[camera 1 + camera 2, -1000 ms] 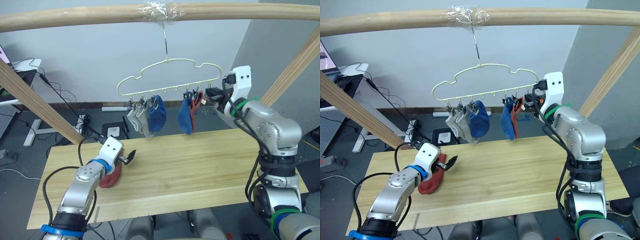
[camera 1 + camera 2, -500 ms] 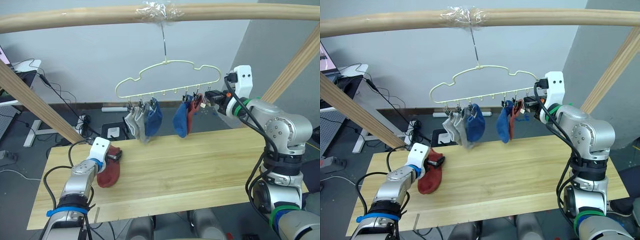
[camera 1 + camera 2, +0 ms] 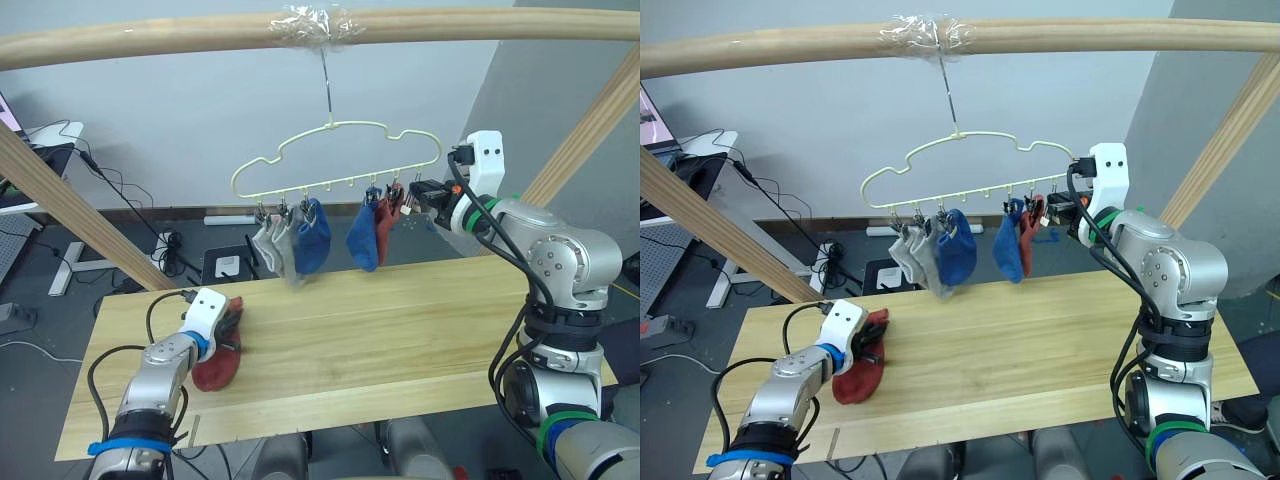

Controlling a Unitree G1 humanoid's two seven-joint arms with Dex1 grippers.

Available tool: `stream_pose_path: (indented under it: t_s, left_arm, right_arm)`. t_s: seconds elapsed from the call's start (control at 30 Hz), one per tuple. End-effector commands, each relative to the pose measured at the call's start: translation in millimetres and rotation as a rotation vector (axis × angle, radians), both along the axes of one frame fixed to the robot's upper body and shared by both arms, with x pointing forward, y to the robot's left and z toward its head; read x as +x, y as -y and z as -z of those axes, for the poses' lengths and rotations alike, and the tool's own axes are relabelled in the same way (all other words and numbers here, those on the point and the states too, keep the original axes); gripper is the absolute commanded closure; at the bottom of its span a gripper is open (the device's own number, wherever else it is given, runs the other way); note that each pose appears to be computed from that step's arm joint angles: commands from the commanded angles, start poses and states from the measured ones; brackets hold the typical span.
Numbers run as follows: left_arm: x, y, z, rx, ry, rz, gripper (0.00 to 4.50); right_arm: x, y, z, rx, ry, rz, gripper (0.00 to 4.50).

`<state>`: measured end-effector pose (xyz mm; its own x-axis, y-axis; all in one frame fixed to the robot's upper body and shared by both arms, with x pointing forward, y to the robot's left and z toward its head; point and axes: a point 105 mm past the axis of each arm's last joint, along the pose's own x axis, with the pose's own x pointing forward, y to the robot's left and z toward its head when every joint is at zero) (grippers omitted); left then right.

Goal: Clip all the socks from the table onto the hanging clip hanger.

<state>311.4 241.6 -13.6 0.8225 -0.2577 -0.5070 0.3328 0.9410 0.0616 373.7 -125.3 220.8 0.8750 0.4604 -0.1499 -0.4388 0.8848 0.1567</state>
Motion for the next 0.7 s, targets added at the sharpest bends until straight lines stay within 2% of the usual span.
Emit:
stream_pose_path:
  t_s: [0.03, 0.17, 0.37, 0.53, 0.7]
  left_arm:
    - [0.7, 32.8, -26.4, -0.112, 0.085, 0.097, 4.48]
    - [2.7, 79.4, -76.1, -0.296, 0.208, 0.204, 4.48]
    - [-10.2, 162.9, -137.8, -0.438, 0.367, 0.459, 4.48]
    - [-11.2, 211.9, -164.9, -0.457, 0.494, 0.554, 4.48]
    - [-7.6, 243.8, -170.6, -0.43, 0.567, 0.628, 4.48]
  right_arm:
    - [1.2, 10.7, -9.2, 0.008, 0.027, 0.024, 4.5]
    - [3.5, 16.5, -16.4, 0.044, 0.003, 0.03, 4.5]
    - [0.2, 16.7, -22.9, 0.156, -0.096, 0.027, 4.5]
    - [-7.2, 12.1, -27.3, 0.244, -0.173, 0.026, 4.5]
    - [-6.6, 9.9, -30.7, 0.307, -0.184, 0.044, 4.5]
